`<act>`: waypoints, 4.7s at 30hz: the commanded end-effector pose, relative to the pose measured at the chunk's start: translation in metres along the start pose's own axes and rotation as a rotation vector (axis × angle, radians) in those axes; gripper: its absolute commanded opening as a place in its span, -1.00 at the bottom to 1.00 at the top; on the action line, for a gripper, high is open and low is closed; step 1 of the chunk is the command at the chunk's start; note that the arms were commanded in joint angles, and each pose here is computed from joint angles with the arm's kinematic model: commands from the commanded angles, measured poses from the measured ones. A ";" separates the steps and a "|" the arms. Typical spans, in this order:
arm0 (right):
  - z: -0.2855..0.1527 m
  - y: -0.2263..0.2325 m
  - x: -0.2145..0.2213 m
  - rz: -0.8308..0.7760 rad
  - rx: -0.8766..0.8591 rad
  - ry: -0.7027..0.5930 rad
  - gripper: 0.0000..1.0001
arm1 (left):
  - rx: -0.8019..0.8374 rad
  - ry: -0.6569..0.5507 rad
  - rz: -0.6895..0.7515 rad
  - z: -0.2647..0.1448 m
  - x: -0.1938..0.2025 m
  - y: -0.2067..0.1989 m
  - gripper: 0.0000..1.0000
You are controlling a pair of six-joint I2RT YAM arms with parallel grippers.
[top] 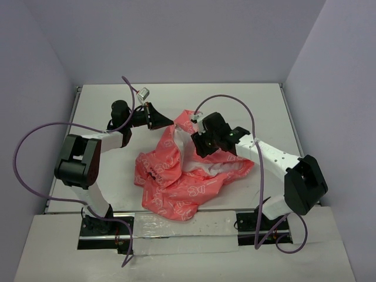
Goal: Zip up the jacket
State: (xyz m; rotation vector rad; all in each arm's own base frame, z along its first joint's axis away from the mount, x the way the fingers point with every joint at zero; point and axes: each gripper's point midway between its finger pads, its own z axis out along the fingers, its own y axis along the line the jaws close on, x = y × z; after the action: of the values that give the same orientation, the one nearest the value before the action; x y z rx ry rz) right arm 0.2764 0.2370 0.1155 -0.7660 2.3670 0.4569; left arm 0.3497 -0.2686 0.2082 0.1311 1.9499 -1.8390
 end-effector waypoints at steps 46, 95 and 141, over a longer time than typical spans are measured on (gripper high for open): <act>-0.058 0.010 -0.095 0.220 -0.367 -0.303 -1.00 | 0.042 0.065 0.173 -0.002 -0.003 -0.030 -1.00; -0.092 0.069 -0.136 0.324 -0.668 -0.543 -1.00 | 0.353 -0.004 0.335 -0.006 0.005 -0.111 -0.99; -0.108 0.073 -0.137 0.368 -0.704 -0.629 -1.00 | 0.349 -0.007 0.332 -0.006 0.006 -0.109 -1.00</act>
State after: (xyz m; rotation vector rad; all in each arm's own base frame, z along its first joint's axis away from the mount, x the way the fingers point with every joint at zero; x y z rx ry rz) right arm 0.2832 0.2979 0.2659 -0.3246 1.8430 1.4767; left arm 0.3137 -0.2768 0.2779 0.3304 1.7147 -2.0135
